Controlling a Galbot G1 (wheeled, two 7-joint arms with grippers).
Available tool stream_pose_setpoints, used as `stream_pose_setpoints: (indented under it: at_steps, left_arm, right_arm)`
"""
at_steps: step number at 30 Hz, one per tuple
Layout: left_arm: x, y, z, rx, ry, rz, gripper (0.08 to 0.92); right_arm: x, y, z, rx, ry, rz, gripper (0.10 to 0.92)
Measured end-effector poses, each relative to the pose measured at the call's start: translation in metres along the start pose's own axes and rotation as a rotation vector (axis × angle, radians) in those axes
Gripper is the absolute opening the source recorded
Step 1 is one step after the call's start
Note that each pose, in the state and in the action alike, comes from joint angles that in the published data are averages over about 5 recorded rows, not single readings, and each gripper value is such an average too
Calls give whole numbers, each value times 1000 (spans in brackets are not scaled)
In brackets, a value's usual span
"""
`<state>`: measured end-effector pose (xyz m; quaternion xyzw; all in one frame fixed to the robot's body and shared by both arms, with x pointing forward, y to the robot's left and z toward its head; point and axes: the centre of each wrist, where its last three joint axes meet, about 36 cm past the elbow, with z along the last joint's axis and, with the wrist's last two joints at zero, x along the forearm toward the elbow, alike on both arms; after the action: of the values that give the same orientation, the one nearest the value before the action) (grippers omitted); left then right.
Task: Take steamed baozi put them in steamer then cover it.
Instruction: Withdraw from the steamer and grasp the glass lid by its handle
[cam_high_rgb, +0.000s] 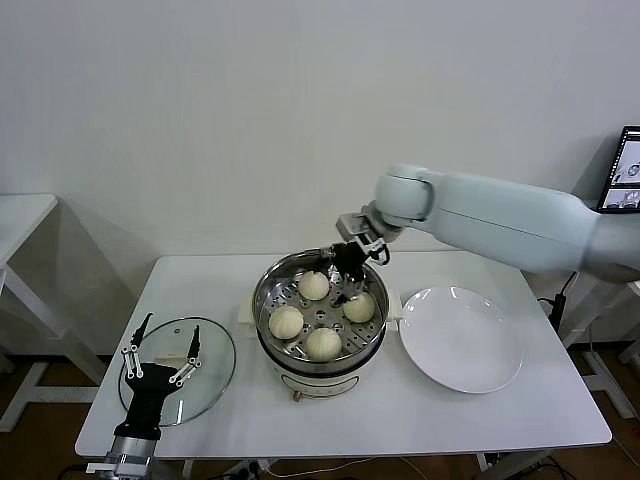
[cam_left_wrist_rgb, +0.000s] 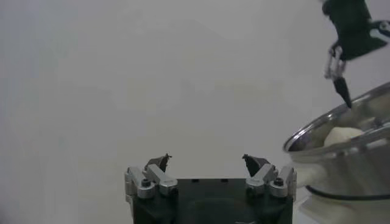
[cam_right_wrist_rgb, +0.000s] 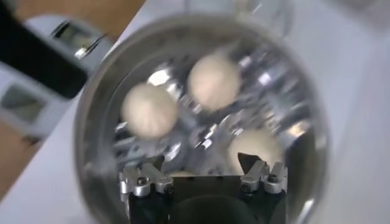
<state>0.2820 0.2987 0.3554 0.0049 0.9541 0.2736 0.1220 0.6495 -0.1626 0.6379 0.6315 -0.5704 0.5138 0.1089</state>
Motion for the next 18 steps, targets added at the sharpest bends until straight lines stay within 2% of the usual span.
stream_pose_setpoints:
  at_steps: [10,14,18]
  left_arm:
    - [-12,6,9,-148,29,-4,823]
    - [-12,12,20,-256,36,23,823]
    - [-10,22,34,-396,56,70,823]
  right_arm:
    - [18,75,79,-250,-277,812,823]
    - [11,118,111,-406,-329,1057,823]
    - [2,167,141,-546,-336,1237,823]
